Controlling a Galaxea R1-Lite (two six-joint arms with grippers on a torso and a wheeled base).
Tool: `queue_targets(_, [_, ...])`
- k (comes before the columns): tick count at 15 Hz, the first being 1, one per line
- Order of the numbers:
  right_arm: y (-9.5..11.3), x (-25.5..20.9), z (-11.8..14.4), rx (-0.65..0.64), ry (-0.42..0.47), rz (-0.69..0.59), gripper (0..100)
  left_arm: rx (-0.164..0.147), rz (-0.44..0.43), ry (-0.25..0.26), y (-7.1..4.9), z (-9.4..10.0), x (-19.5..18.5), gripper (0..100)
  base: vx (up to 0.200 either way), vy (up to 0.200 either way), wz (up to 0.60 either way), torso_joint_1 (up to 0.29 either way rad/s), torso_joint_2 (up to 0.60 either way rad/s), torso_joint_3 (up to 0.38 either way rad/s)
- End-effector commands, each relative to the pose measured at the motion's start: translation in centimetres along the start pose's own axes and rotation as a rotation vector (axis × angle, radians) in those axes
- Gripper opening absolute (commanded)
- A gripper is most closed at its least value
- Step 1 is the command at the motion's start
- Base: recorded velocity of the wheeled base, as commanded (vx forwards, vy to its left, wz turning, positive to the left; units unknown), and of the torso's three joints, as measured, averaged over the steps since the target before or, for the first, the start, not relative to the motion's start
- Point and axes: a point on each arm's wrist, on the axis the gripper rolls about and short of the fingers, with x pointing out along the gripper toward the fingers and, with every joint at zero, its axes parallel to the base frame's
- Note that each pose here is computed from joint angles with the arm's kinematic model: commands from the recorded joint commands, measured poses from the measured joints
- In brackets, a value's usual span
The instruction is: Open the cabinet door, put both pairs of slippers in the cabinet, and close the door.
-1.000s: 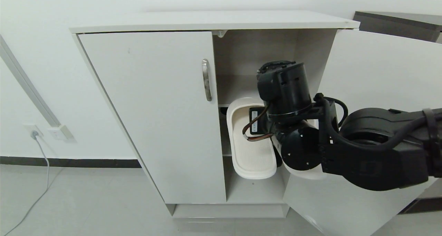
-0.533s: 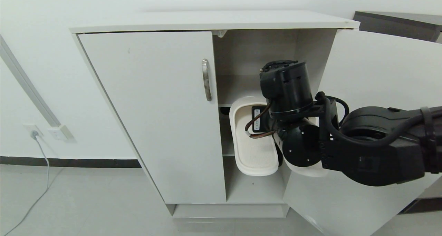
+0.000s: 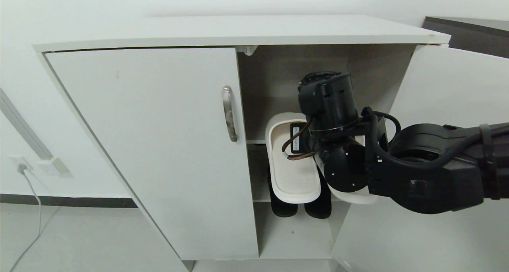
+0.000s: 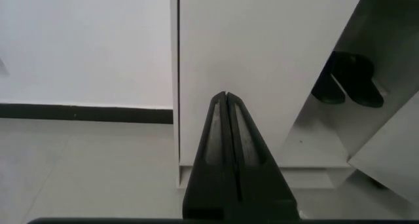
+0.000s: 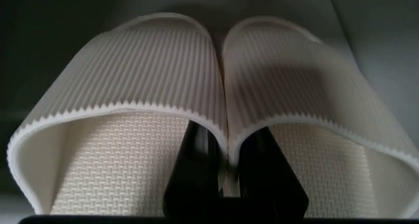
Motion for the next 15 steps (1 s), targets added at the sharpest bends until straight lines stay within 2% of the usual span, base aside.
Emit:
queue_targets(1, [-0.1,0.4,-0.2,-0.002,0.003,-0.009,0,0.0,0.002,-0.001,0.0,0.0,0.0,0,0.0,0.0,0.0,0.0,0.0,0.0])
queue_targets(5, [0.3,0.8,-0.5,-0.012,0.011,0.001,0,0.0,0.002,-0.001,0.0,0.0,0.0,0,0.0,0.0,0.0,0.0,0.0,0.0])
queue_targets(9, [0.6,3.8,-1.0,-0.02,-0.023,0.005,0,-0.002,0.002,-0.001,0.0,0.0,0.0,0,0.0,0.0,0.0,0.0,0.0,0.0])
queue_targets(11, [0.5,5.1,-0.1,-0.015,-0.041,0.025,0,-0.002,0.002,-0.001,0.0,0.0,0.0,0,0.0,0.0,0.0,0.0,0.0,0.0])
queue_targets(15, [0.3,7.9,1.2,-0.011,-0.032,-0.014,0,-0.002,0.002,-0.001,0.0,0.0,0.0,0,0.0,0.0,0.0,0.0,0.0,0.0])
